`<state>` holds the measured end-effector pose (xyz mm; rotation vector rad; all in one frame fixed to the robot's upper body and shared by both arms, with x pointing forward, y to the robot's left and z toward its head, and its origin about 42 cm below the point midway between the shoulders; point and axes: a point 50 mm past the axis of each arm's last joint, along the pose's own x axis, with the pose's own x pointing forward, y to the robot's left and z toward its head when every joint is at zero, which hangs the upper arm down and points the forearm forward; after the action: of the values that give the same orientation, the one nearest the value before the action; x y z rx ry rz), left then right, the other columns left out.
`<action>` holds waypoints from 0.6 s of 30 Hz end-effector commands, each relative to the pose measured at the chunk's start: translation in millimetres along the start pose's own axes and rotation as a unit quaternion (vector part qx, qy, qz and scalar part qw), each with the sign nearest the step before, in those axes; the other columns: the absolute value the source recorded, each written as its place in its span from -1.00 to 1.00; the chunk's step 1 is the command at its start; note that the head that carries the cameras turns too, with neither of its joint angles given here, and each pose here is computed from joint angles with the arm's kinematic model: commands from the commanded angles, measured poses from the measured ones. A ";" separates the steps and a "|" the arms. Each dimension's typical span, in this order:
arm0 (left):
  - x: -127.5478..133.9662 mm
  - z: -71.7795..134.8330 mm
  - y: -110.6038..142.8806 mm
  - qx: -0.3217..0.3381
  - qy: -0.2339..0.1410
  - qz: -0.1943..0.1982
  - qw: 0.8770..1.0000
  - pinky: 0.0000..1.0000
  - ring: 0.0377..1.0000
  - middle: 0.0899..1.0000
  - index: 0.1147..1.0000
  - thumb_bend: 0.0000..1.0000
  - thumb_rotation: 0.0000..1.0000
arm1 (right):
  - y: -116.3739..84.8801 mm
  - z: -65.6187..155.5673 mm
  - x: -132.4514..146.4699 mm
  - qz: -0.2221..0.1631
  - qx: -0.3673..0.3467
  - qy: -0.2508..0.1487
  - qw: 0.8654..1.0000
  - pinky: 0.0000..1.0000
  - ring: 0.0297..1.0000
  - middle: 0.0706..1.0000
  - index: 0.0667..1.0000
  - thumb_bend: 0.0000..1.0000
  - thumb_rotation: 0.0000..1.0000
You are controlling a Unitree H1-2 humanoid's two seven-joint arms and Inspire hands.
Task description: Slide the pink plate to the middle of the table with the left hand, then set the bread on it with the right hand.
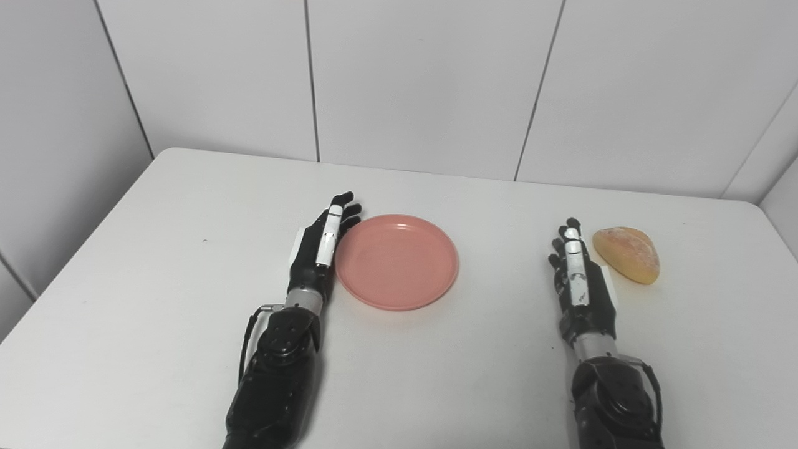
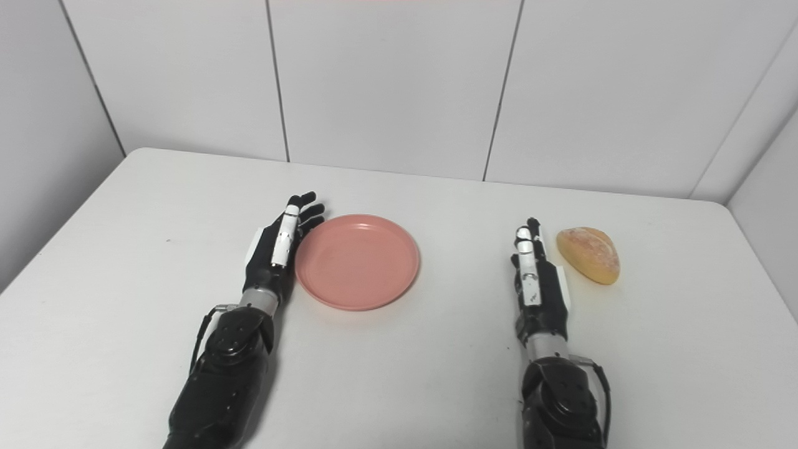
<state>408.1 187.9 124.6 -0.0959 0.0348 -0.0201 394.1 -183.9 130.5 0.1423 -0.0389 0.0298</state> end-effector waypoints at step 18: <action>-13.2 2.1 -17.7 -0.022 0.016 -0.072 0.997 0.81 0.77 0.72 0.70 0.01 1.00 | 33.0 20.5 10.7 0.047 -0.037 -0.063 0.996 1.00 1.00 1.00 1.00 0.41 0.92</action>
<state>395.4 177.8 126.7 -0.1355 0.0485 -0.1185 392.5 -161.4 129.5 0.0654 -0.0445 0.0998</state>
